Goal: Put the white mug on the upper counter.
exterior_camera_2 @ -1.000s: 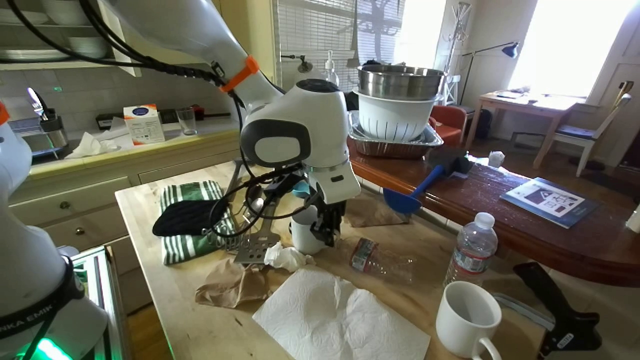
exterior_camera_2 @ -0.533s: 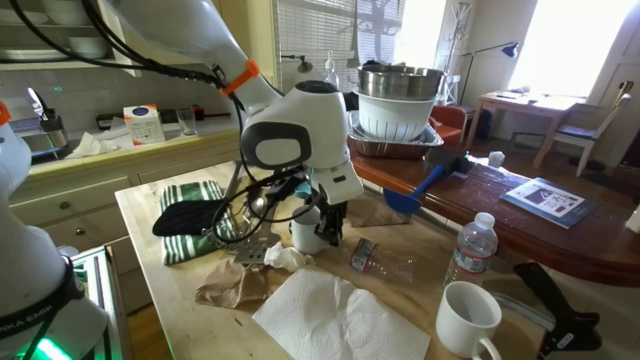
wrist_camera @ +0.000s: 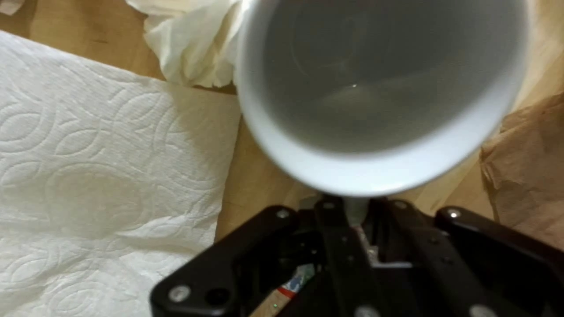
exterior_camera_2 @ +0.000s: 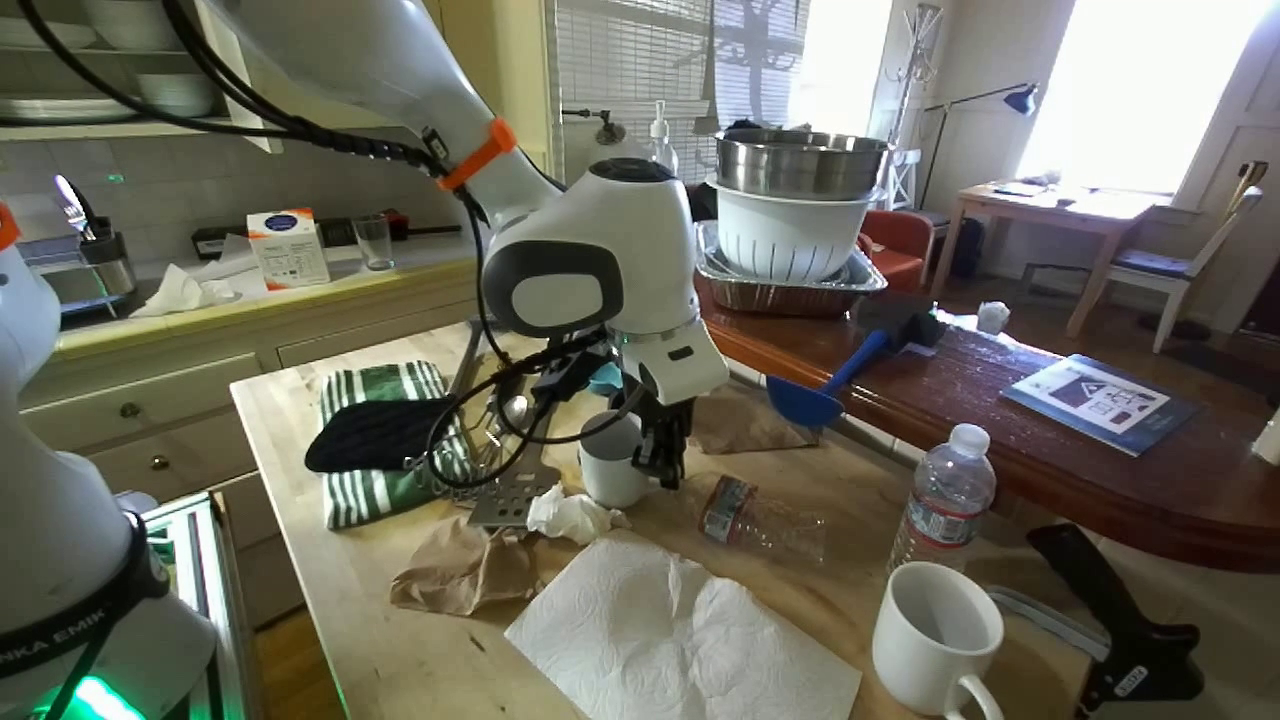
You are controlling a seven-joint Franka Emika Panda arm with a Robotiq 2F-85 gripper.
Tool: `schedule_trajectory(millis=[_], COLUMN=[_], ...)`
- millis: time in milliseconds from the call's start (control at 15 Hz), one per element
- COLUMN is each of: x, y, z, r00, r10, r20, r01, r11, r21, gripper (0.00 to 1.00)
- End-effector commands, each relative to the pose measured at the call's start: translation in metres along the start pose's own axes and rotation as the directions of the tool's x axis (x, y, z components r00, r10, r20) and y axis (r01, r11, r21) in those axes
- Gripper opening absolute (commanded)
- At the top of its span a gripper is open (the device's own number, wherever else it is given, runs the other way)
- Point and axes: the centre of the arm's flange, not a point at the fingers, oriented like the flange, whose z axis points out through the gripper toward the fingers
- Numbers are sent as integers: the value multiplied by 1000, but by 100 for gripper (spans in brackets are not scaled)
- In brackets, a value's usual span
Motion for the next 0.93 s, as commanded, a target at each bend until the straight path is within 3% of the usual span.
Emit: schedule_trajectory(millis=[0,333,733,867], x=[-4,13,63,83], y=[-6,-12,-33,-39], z=[-32,-86,-167,-184], r00=[999,991,973,966], r10=[32,101,231,259], r20=[27,84,-25,-23], r01=[-31,-94,-232,-259], r11=[999,993,962,955], r21=[-38,-77,-145,-146], gripper=[4,4,4,4])
